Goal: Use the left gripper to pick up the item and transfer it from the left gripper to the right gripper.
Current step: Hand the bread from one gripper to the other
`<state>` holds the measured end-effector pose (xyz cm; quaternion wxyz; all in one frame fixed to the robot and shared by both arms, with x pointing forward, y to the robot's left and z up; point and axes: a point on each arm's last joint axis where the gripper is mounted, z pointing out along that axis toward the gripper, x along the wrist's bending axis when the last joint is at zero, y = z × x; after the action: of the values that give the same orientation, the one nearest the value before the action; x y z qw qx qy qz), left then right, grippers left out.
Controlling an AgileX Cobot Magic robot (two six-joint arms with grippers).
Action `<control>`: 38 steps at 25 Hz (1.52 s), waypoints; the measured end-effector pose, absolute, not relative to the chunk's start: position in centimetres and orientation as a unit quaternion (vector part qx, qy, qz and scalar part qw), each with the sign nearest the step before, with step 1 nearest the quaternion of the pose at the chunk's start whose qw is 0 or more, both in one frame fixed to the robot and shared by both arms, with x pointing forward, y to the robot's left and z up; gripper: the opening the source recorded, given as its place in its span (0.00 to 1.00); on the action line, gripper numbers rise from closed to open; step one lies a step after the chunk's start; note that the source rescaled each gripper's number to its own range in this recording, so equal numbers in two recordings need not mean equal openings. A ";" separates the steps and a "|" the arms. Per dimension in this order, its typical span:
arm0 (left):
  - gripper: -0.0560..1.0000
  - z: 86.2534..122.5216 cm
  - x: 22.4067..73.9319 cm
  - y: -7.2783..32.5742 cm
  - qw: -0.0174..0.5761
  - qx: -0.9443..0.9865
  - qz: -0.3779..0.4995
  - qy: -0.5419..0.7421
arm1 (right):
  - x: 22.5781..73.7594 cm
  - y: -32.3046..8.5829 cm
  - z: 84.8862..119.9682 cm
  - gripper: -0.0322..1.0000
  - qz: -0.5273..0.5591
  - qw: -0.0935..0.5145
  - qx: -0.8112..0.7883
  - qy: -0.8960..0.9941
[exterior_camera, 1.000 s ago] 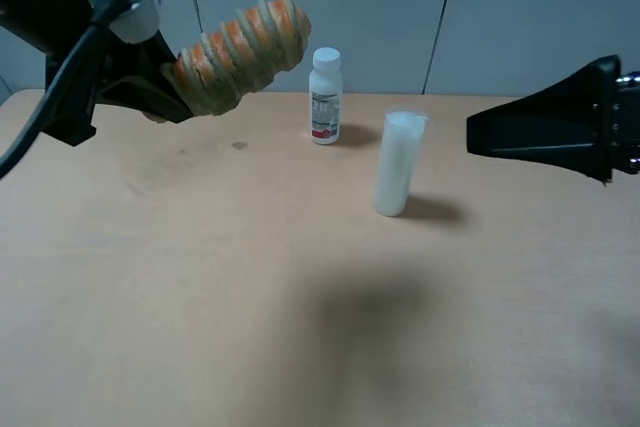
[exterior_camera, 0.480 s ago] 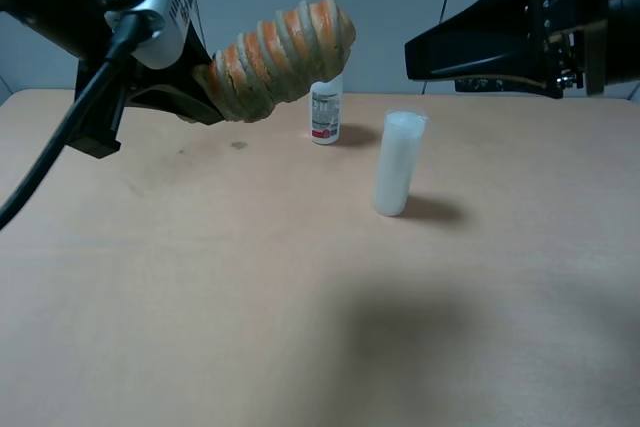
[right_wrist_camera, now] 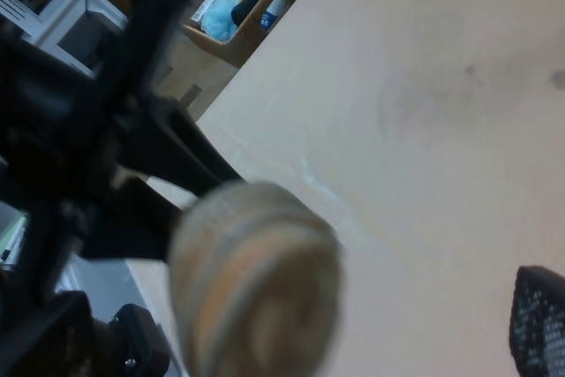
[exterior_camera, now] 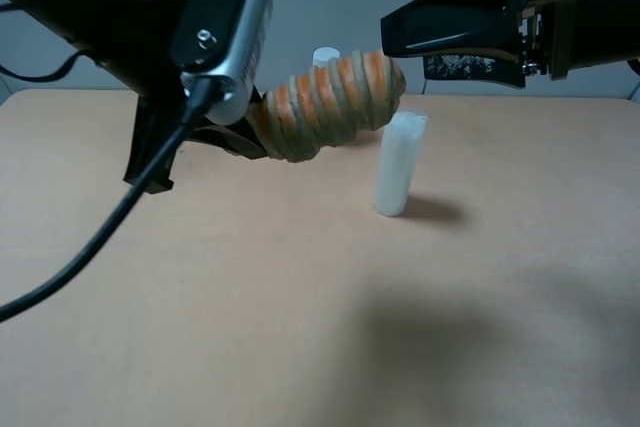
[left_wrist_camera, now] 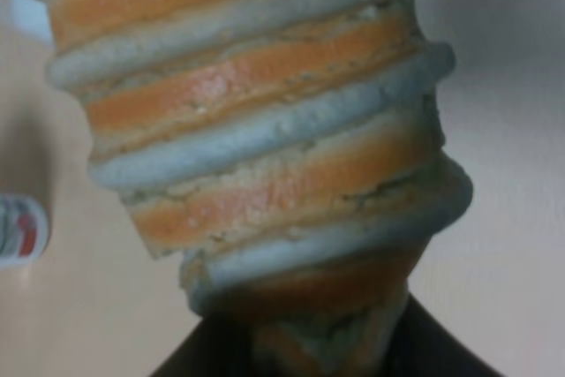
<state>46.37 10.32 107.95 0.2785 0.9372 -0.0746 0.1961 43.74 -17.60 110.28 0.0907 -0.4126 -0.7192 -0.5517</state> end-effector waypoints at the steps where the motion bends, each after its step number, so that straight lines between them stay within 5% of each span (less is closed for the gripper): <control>1: 0.05 107.6 46.4 9.7 0.279 0.937 0.195 -0.080 | 43.8 -17.6 110.3 1.00 -0.552 0.091 -0.413 -0.719; 22: 0.05 107.0 46.9 6.1 0.318 0.906 0.264 -0.095 | 43.4 -17.7 109.7 0.99 -0.522 0.097 -0.414 -0.739; 30: 0.05 107.0 46.9 6.1 0.317 0.906 0.264 -0.096 | 43.3 -17.7 109.7 0.58 -0.521 0.102 -0.413 -0.740; 34: 0.05 107.0 46.9 6.1 0.317 0.906 0.263 -0.096 | 43.4 -17.7 109.8 0.13 -0.526 0.103 -0.416 -0.735; 38: 0.05 107.0 46.9 6.1 0.317 0.906 0.264 -0.096 | 43.4 -17.7 109.8 0.10 -0.527 0.103 -0.416 -0.734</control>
<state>46.93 6.08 107.00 0.3173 0.9058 -0.0959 0.2639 43.43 -17.67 109.83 0.1033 -0.4159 -0.7341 -0.5267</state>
